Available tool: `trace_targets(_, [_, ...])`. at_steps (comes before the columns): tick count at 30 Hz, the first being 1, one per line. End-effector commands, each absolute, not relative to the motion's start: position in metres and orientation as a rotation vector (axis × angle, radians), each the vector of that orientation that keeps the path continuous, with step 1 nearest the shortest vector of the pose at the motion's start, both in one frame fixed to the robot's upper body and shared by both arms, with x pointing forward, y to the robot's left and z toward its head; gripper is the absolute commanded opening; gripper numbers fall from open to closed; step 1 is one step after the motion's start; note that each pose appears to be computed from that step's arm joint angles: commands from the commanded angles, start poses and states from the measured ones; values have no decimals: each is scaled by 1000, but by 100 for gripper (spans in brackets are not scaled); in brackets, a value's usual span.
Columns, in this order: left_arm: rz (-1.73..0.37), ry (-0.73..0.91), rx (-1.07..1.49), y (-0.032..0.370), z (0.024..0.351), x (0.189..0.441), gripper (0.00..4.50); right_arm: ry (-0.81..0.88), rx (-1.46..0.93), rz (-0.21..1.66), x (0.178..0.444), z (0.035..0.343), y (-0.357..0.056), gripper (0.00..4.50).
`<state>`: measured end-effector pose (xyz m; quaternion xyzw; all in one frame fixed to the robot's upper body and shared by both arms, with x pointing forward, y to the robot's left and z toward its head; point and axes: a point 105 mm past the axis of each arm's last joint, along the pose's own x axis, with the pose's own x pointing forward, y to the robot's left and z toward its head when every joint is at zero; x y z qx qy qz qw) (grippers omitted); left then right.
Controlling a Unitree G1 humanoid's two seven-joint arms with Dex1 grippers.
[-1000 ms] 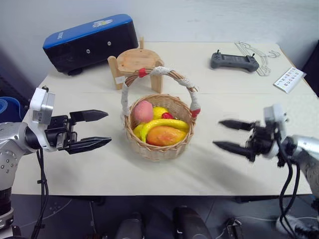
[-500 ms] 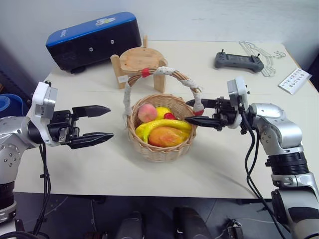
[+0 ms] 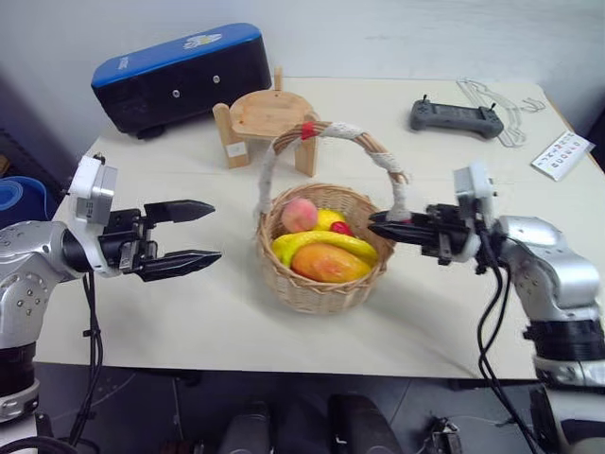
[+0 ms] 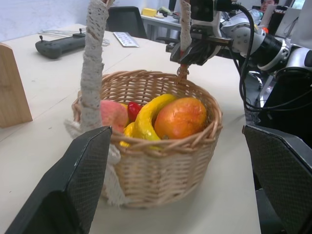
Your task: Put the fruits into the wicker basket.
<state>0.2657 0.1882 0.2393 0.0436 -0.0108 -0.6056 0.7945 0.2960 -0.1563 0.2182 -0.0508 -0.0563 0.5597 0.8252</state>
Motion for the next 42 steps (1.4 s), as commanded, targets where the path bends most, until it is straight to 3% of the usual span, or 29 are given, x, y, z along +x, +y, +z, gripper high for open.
trace_targets(1, [-1322,-50,122,187,243,268,450,-251,-152,1004,278,252,-188,18])
trace_targets(5, [-1347,-77,122,183,246,277,450,-269,-181,787,277,254,-232,18])
trace_targets(13, [-1431,-70,154,173,245,290,450,-323,-242,390,307,250,-323,18])
trace_targets(20, [-1414,-92,172,175,242,288,450,-263,-182,325,322,230,-352,18])
trace_targets(27, [-1423,-137,161,168,240,279,450,-273,-198,343,309,233,-351,243])
trace_targets(33, [-1274,-172,205,185,224,291,450,-167,-291,376,267,226,-366,438])
trace_targets(36, [-1214,-112,268,197,199,293,450,-31,-409,434,246,204,-372,448])
trace_targets(38, [-1170,-60,323,206,179,288,450,52,-525,604,229,181,-355,448])
trace_targets(42, [-1158,5,369,214,154,272,450,37,-556,798,233,166,-313,448])
